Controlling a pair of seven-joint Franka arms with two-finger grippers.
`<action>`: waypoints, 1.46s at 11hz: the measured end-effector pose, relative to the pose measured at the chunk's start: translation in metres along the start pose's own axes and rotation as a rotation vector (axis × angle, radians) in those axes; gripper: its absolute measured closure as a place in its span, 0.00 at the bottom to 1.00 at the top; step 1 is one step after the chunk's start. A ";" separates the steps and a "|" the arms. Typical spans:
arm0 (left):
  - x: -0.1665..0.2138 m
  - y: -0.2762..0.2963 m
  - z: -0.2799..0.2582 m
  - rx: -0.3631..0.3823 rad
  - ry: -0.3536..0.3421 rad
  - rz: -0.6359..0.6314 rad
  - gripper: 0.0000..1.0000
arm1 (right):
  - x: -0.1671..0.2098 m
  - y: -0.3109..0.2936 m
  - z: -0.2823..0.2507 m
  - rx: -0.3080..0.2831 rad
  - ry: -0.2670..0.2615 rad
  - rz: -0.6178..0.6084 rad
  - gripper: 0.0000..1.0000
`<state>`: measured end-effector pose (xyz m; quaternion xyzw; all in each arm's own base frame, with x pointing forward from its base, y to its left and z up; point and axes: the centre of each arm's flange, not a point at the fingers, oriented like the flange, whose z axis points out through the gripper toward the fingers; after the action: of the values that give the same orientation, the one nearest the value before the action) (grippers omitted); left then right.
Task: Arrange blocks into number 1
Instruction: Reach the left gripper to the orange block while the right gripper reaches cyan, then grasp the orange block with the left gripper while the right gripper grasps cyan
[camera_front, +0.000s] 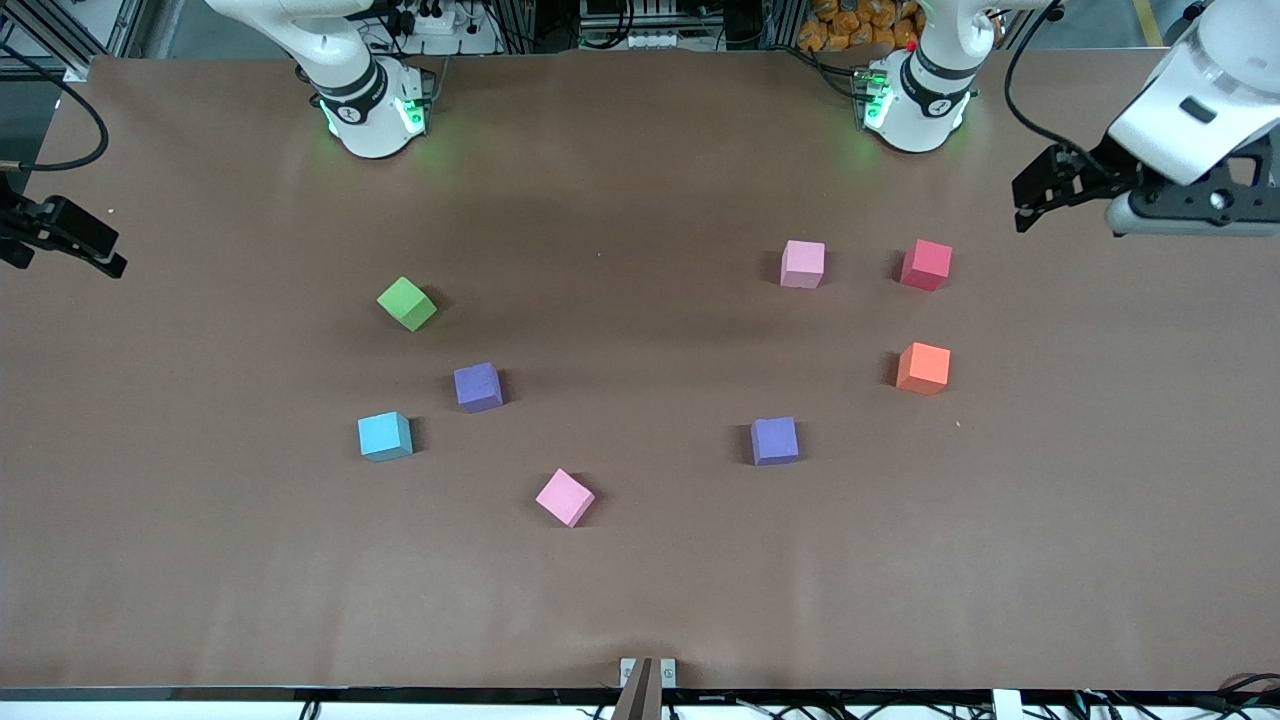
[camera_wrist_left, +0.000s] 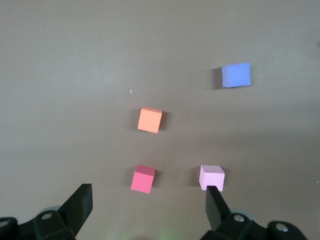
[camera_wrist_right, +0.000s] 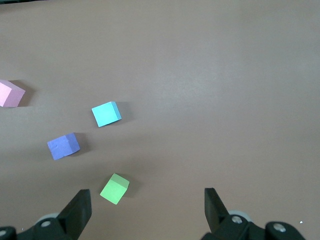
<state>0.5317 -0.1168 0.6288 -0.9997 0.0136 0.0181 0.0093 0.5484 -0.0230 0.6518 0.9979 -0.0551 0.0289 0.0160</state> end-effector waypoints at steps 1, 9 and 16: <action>0.013 0.004 0.031 0.004 -0.059 -0.014 0.00 | 0.000 0.000 0.000 0.000 -0.002 -0.001 0.00; 0.050 0.008 0.284 0.011 -0.165 -0.007 0.00 | 0.042 -0.067 0.140 0.085 -0.120 -0.064 0.00; 0.035 0.000 0.388 0.098 -0.214 0.107 0.00 | 0.081 -0.129 0.304 0.066 -0.123 -0.045 0.00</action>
<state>0.5530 -0.1105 0.2397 -0.9883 0.0666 0.1244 0.0587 0.6597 0.0860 0.3499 0.9988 -0.0327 -0.0311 -0.0199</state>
